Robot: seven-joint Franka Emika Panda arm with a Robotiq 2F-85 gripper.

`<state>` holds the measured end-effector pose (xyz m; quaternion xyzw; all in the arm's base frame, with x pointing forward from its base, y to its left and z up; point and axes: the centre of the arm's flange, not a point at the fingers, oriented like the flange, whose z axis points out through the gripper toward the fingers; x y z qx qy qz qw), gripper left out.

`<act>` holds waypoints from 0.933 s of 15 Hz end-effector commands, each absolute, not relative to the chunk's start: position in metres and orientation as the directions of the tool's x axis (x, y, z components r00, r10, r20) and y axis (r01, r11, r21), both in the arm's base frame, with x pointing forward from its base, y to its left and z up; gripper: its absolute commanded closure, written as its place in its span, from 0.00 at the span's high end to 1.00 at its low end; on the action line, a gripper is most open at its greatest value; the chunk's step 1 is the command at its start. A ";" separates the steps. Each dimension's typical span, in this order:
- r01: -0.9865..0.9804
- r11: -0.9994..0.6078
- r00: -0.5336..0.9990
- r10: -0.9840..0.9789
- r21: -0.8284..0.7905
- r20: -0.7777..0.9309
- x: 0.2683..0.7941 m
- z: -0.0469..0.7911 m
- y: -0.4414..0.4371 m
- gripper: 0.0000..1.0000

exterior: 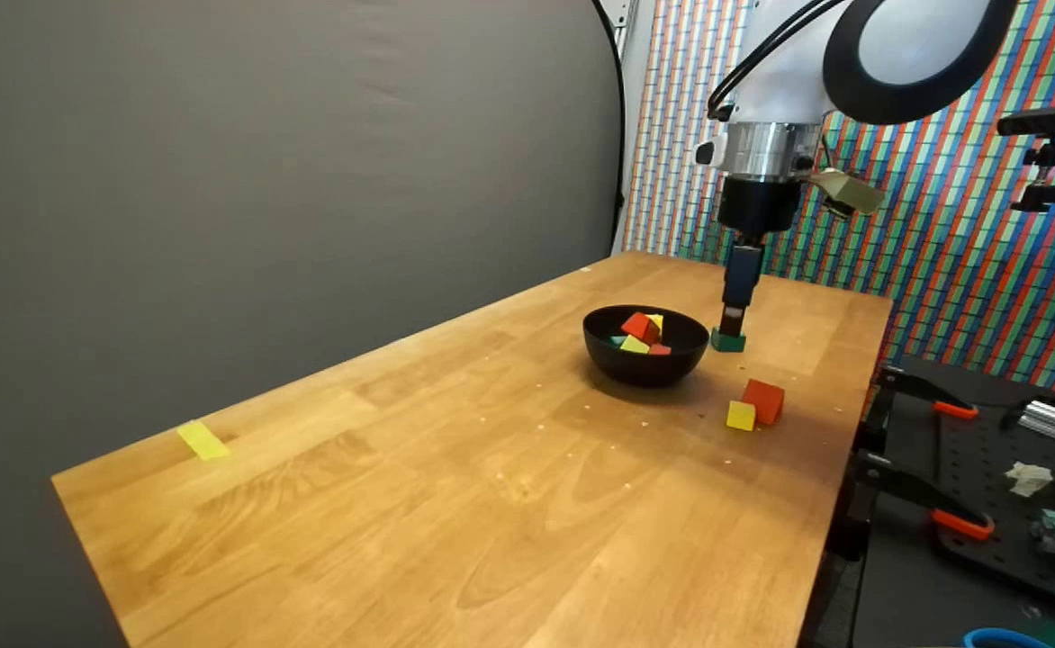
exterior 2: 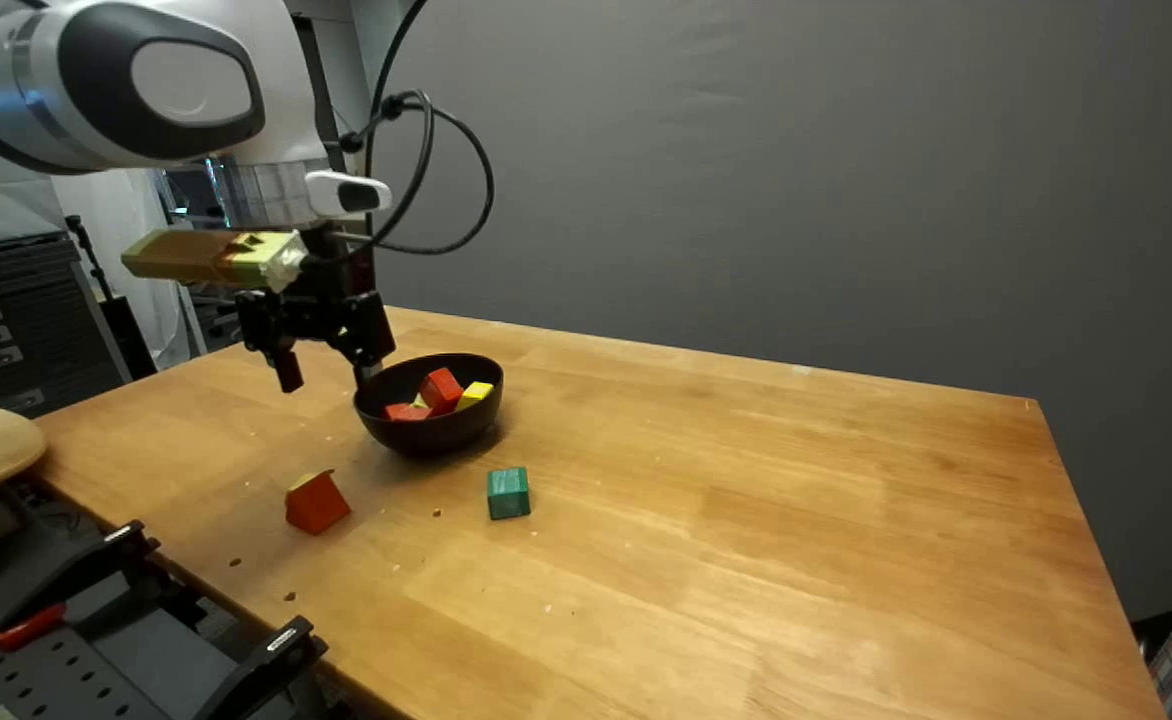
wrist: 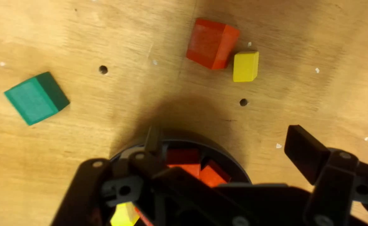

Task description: Put all the blocks in the bowl

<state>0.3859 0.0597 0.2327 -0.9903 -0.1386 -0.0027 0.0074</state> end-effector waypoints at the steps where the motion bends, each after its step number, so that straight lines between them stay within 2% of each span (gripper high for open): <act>1: 0.246 -0.967 0.969 0.247 -0.073 -0.002 0.340 0.198 0.051 1.00; 6: 0.227 -0.973 0.971 0.230 -0.041 -0.072 0.321 0.184 0.047 1.00; 14: 0.211 -0.975 0.974 0.216 -0.064 -0.074 0.319 0.141 0.038 1.00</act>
